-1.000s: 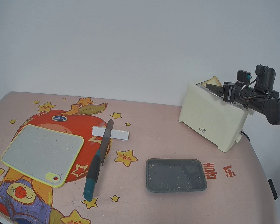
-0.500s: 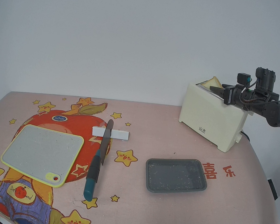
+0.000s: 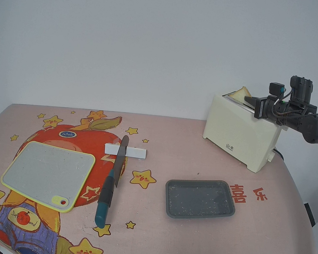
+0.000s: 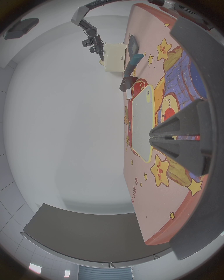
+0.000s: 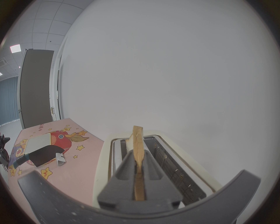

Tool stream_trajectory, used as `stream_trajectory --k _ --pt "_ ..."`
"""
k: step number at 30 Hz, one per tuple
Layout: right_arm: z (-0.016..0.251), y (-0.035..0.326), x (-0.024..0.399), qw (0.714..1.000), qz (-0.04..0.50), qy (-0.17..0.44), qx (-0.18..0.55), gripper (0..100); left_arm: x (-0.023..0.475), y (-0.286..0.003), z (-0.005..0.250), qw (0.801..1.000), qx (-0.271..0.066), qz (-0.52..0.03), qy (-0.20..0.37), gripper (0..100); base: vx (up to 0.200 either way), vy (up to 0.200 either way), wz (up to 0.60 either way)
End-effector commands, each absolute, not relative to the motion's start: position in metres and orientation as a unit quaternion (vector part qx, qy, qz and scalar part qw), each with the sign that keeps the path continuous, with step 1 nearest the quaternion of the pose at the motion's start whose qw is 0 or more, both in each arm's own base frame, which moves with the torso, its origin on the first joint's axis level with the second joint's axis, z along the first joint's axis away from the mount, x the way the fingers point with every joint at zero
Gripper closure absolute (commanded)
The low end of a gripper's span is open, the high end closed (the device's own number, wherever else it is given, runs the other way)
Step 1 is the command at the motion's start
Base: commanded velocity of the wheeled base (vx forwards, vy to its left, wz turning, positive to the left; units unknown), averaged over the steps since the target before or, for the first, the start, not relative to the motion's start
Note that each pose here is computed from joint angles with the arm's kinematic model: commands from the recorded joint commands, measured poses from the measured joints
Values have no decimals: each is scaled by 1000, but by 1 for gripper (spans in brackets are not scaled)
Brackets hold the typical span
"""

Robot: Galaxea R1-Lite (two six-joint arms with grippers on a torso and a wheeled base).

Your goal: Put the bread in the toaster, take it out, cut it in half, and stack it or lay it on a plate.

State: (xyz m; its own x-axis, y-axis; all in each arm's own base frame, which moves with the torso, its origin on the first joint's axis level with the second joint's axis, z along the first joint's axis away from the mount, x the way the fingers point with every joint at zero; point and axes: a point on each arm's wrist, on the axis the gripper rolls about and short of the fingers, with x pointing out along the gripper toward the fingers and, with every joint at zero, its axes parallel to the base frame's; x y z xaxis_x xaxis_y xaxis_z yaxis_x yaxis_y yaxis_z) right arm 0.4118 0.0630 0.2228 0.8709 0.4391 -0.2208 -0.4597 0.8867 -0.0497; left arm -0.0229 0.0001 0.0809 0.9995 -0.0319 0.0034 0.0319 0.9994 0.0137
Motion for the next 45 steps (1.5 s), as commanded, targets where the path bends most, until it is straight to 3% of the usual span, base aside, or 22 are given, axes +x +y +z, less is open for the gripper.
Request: stream_trajectory --k 1,32,45 --pt "227 64 411 967 233 95 -51 100 -22 0 76 1000 7 -16 5 100 0 0 0" --pt "296 62 366 970 236 9 -55 100 -22 0 76 1000 7 -15 6 100 0 0 0" --pt "312 65 346 968 243 -12 -55 100 -22 0 76 1000 7 -15 5 100 0 0 0"
